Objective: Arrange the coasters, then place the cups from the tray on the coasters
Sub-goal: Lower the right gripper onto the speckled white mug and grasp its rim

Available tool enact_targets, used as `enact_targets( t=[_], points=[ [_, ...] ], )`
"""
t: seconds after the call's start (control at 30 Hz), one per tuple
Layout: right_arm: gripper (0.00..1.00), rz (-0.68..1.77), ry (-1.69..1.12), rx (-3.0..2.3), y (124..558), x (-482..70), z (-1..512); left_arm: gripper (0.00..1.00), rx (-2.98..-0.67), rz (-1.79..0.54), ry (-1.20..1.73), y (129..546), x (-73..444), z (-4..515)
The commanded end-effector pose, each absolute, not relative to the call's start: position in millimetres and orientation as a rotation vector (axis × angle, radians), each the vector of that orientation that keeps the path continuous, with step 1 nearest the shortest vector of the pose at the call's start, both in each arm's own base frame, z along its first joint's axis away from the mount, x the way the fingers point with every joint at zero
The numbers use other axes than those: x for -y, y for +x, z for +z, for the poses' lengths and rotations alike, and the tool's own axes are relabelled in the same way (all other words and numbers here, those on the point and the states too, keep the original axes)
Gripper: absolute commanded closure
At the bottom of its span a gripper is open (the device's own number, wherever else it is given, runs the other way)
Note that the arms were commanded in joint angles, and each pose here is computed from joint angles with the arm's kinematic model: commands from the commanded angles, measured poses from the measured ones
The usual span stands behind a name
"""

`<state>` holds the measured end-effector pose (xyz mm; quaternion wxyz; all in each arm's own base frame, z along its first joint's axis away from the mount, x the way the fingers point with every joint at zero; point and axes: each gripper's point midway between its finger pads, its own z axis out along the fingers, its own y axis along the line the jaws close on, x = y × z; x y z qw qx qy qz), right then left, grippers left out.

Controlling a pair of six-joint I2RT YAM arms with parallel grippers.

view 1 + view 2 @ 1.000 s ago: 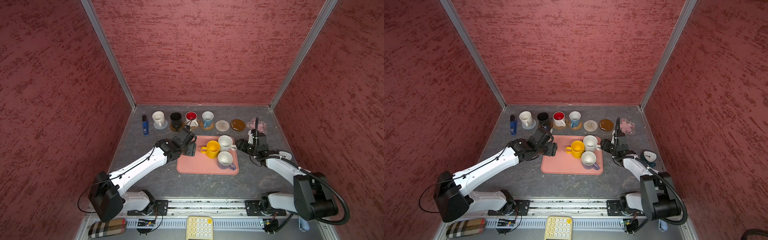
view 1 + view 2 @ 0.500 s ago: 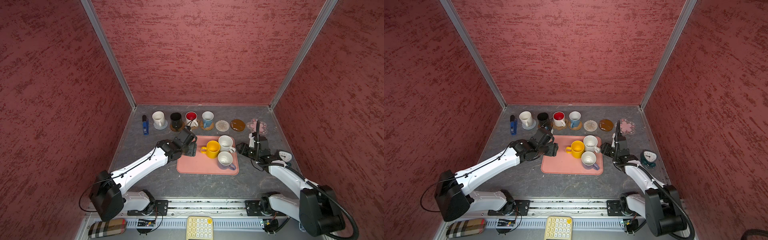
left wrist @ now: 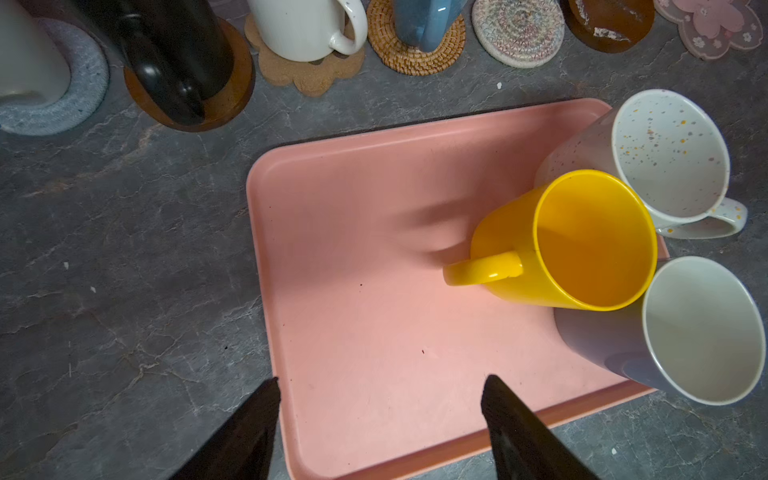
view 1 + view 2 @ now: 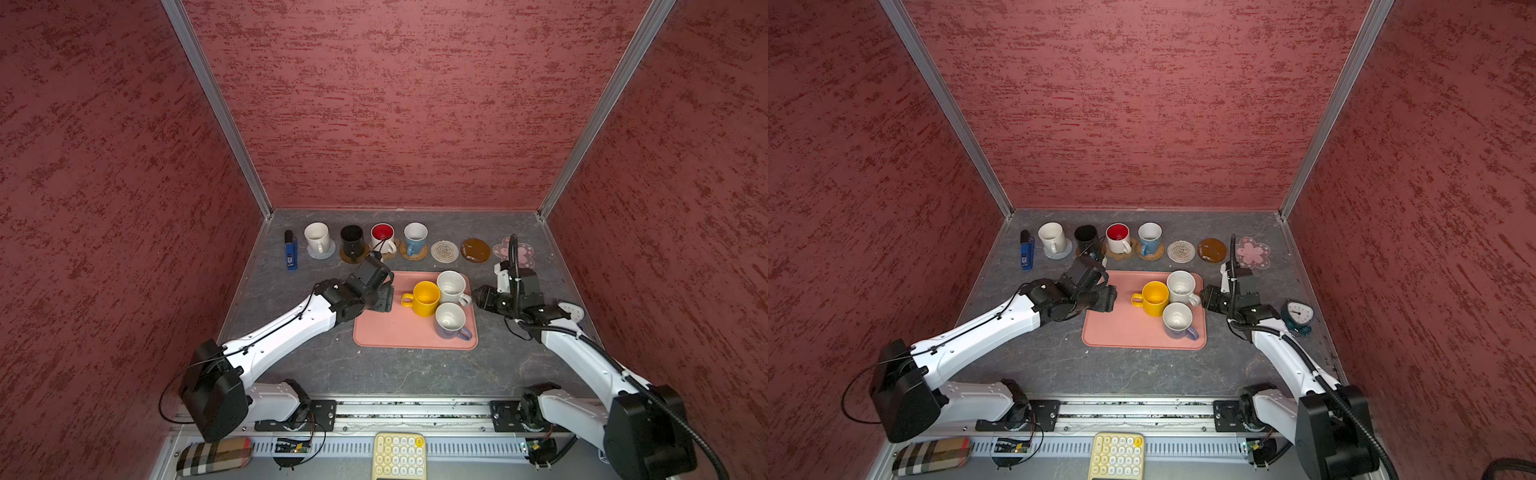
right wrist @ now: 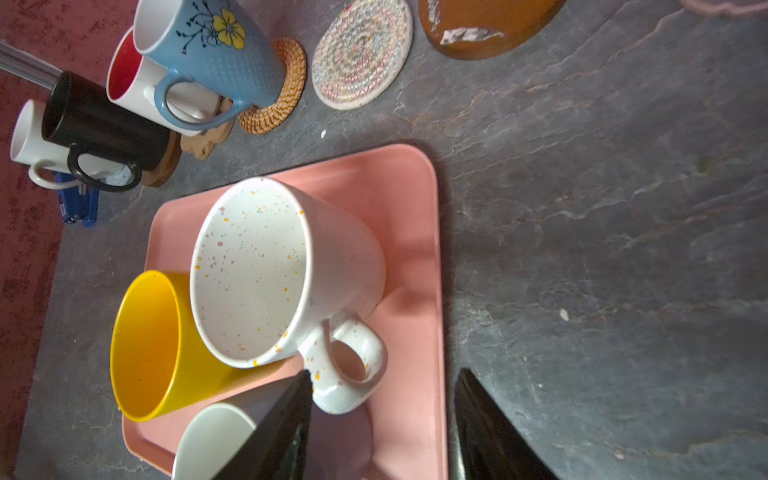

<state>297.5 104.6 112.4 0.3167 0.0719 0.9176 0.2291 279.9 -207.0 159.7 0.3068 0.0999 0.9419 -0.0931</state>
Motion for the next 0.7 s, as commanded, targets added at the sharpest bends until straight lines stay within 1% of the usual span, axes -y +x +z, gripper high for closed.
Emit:
enact_targets(
  t=[0.0,0.23,0.47,0.67],
  points=[
    [0.44,0.619,0.094,-2.421,294.7,-116.7,121.2,0.23,-2.496,-0.273,0.259,282.1,212.0,154.4],
    [0.44,0.617,0.032,-2.459,292.0,-130.7,111.8,0.23,-2.5,-0.278,0.264,282.4,213.8,151.7],
    [0.44,0.602,0.011,-2.472,299.7,-134.7,109.1,0.23,-2.508,-0.274,0.264,282.8,214.4,147.7],
    [0.41,0.593,0.001,-2.476,307.0,-137.2,108.9,0.23,-2.508,-0.272,0.261,285.1,212.8,147.1]
  ],
)
